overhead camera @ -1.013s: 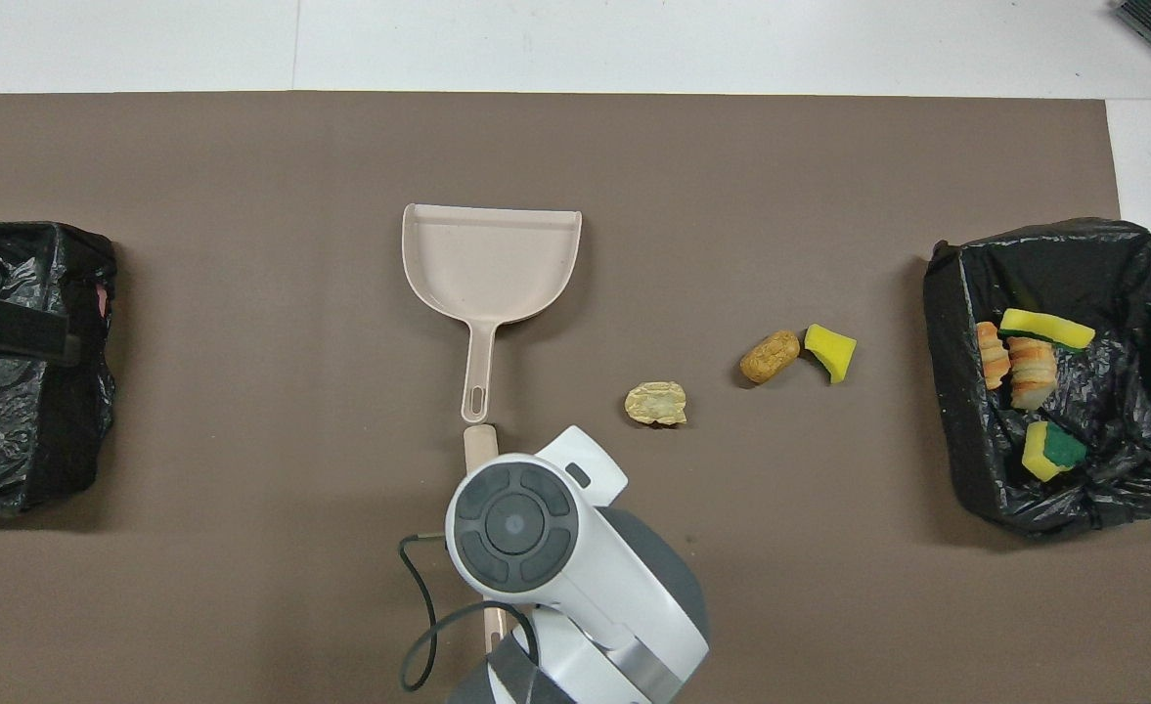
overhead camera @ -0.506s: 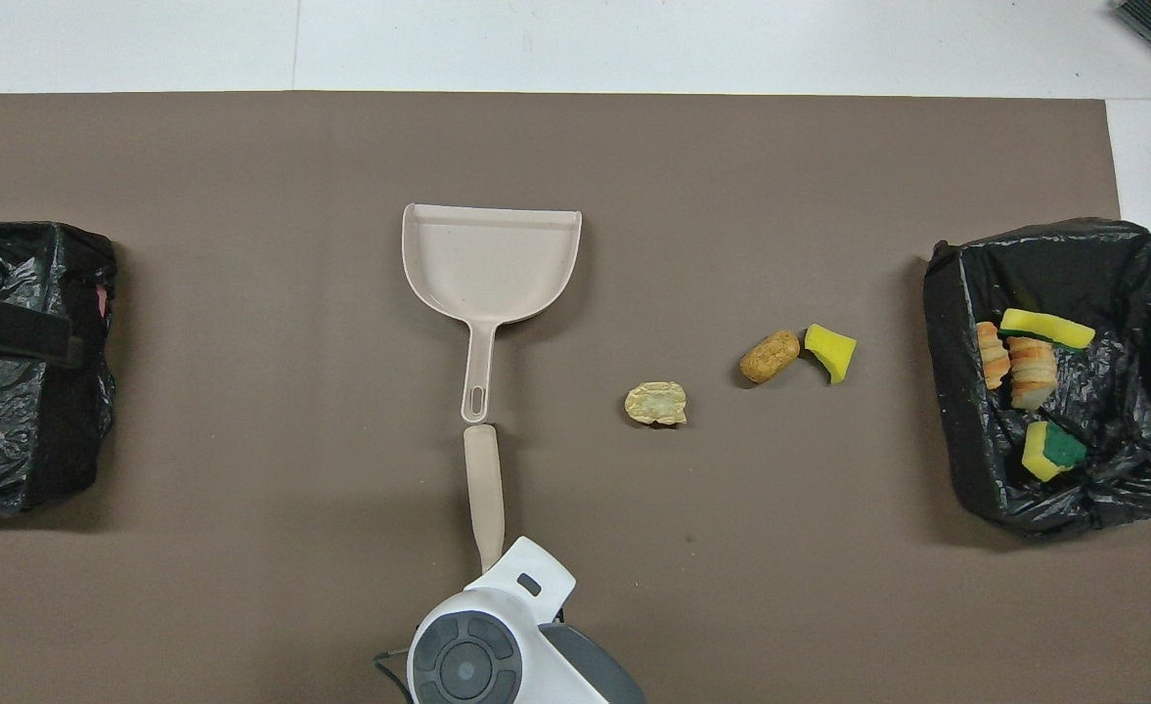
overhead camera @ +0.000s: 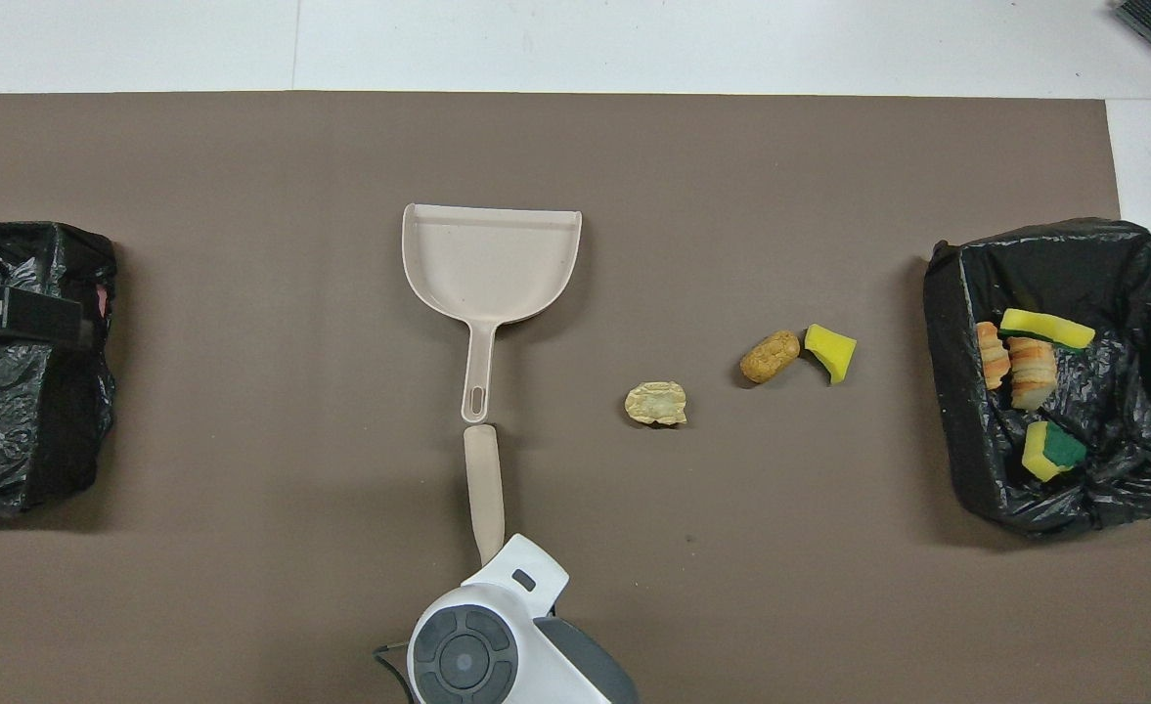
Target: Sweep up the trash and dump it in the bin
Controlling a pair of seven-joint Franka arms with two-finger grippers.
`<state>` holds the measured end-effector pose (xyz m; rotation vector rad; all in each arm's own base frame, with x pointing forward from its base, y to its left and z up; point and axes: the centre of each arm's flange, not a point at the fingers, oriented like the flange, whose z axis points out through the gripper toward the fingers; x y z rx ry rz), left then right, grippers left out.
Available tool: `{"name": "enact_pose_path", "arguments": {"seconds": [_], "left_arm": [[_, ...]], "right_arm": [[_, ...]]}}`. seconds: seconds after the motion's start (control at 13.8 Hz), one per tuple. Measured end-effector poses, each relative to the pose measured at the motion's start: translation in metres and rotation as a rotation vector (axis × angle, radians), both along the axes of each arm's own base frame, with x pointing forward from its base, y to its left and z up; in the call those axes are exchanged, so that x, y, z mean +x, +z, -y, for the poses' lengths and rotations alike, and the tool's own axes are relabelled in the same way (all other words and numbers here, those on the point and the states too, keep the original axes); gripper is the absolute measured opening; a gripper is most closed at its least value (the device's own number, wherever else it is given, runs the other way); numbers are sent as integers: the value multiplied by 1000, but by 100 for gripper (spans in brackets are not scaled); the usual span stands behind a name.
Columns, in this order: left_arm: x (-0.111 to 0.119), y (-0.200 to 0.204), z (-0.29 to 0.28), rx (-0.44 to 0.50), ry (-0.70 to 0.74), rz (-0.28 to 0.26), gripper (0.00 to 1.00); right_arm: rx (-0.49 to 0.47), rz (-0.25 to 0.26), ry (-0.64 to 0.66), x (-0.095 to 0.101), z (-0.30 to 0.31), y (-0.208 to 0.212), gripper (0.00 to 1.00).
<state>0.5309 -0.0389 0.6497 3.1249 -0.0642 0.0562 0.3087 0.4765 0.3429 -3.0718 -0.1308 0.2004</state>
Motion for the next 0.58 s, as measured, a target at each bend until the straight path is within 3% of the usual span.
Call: {"name": "enact_pose_path", "arguments": {"seconds": [0.14, 0.36, 0.58], "left_arm": [[2, -1, 1, -1, -3, 9, 100], [6, -2, 2, -3, -5, 47, 100], [15, -5, 4, -7, -8, 96, 100]], "right_arm": [[0, 0, -5, 1, 0, 0, 26], [-2, 2, -55, 5, 2, 3, 26], [-11, 5, -190, 15, 18, 33, 26]]}}
